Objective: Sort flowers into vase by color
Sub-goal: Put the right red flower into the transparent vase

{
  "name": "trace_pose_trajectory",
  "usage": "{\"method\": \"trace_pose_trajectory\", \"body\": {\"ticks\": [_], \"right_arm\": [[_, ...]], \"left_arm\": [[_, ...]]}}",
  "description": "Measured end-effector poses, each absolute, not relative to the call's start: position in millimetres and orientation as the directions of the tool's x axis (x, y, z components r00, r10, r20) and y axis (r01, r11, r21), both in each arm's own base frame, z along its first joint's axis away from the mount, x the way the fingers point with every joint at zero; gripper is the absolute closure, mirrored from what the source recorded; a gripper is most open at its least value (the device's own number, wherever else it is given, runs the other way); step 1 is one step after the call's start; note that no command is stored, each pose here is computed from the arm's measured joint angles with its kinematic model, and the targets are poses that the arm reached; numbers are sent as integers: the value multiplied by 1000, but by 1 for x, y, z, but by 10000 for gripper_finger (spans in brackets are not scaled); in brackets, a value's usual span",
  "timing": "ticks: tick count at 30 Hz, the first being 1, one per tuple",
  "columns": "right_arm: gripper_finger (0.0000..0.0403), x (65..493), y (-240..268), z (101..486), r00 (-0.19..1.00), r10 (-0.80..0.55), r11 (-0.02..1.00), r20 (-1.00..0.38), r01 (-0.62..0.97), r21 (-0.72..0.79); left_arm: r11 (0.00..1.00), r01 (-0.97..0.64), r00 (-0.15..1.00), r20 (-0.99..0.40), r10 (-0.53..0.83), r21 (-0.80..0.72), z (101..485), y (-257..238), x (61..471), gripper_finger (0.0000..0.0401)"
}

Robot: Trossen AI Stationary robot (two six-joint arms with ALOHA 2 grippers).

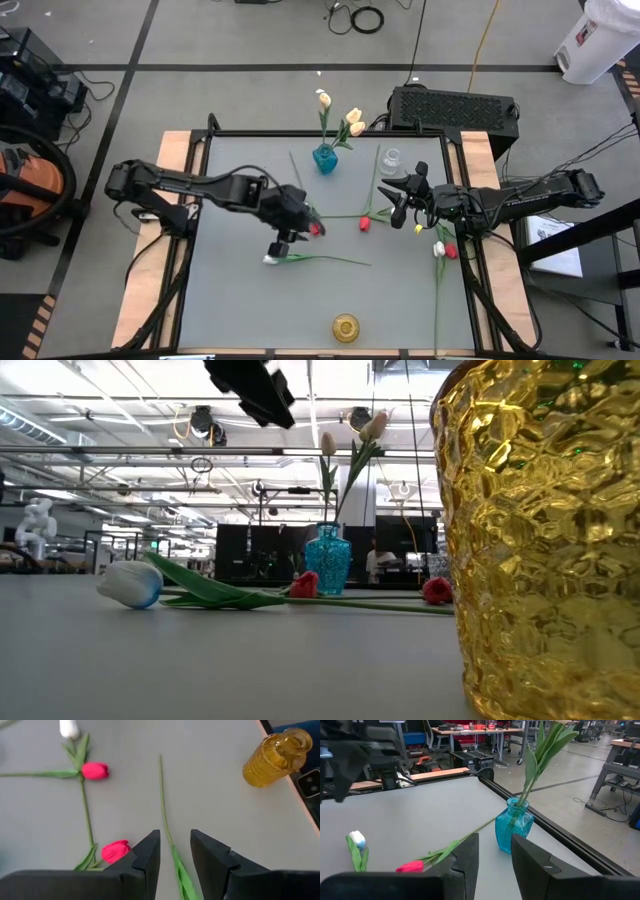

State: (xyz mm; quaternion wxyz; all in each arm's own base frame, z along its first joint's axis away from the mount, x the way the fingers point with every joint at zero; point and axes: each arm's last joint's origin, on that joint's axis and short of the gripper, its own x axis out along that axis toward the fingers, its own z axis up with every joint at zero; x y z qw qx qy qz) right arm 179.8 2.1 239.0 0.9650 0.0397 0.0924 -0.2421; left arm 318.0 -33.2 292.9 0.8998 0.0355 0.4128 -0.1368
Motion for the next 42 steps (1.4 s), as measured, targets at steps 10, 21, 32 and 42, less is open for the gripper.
{"method": "trace_pose_trajectory", "body": {"ticks": [10, 21, 32, 42], "right_arm": [[298, 180, 2, 239, 866, -460, 880, -197, 475, 32], [298, 180, 2, 239, 866, -460, 880, -197, 475, 32], [298, 180, 2, 240, 867, -460, 878, -192, 476, 46], [298, 180, 4, 237, 888, -400, 912, -227, 409, -5]], "left_arm": [[986, 144, 807, -588, -65, 89, 350, -54, 266, 287], [974, 158, 922, -377, -88, 159, 401, -43, 175, 287], [977, 135, 975, -198, -101, 167, 370, -29, 123, 287], [987, 47, 995, -91, -33, 157, 297, -27, 127, 287]]}}
